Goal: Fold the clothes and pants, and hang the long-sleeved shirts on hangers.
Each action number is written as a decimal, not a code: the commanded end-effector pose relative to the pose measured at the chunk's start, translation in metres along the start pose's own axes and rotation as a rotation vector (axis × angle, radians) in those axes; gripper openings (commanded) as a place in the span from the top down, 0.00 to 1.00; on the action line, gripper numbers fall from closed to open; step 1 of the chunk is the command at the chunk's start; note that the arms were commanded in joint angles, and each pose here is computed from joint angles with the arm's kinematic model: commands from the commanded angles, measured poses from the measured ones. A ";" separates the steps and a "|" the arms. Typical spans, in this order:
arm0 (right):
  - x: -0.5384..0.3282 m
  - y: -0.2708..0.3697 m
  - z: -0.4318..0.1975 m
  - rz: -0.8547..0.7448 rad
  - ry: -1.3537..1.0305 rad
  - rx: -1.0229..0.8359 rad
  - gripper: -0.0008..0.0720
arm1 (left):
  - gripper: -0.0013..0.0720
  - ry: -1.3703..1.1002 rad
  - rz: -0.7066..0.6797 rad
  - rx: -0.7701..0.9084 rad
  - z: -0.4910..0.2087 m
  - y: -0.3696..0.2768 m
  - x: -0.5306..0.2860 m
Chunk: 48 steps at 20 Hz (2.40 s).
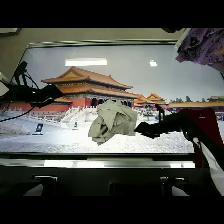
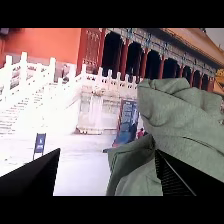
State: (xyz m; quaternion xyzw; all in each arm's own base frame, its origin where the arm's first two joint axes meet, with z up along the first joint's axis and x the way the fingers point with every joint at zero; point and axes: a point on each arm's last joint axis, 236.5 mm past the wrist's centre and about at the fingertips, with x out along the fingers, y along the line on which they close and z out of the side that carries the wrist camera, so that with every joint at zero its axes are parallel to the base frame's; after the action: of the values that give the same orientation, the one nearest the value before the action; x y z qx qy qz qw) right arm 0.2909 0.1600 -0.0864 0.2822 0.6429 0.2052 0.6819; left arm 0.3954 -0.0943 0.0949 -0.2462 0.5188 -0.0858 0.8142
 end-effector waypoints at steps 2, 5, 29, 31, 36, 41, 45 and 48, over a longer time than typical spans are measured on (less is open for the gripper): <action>0.032 0.010 0.005 0.010 -0.030 -0.005 0.28 | 0.06 -0.007 0.005 -0.006 0.003 0.004 -0.002; 0.035 0.006 0.007 0.001 -0.038 0.002 0.65 | 0.06 0.006 0.017 -0.016 0.000 0.010 0.000; -0.017 0.023 -0.007 -0.085 -0.055 0.058 0.95 | 0.40 0.296 -0.388 -0.180 -0.151 -0.006 0.203; -0.021 0.026 -0.006 -0.080 -0.072 0.047 0.95 | 0.45 0.309 -0.390 -0.180 -0.154 -0.006 0.204; -0.034 0.038 -0.003 -0.064 -0.117 0.014 0.95 | 0.55 0.369 -0.379 -0.115 -0.174 -0.005 0.203; -0.048 0.050 0.003 -0.051 -0.171 -0.023 0.95 | 0.96 0.386 -0.392 -0.084 -0.175 -0.007 0.194; -0.092 0.086 0.041 -0.051 -0.320 -0.151 0.95 | 0.97 0.229 -0.363 -0.061 -0.113 -0.001 0.153; -0.151 0.140 0.081 -0.029 -0.486 -0.281 0.95 | 0.97 -0.001 -0.284 0.027 -0.032 0.003 0.079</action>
State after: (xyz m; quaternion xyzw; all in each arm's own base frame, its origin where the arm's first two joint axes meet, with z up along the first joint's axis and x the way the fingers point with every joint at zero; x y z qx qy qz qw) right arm 0.3416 0.1630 0.0581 0.2424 0.4995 0.1952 0.8085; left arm 0.3778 -0.1783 -0.0446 -0.3309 0.5340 -0.2422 0.7394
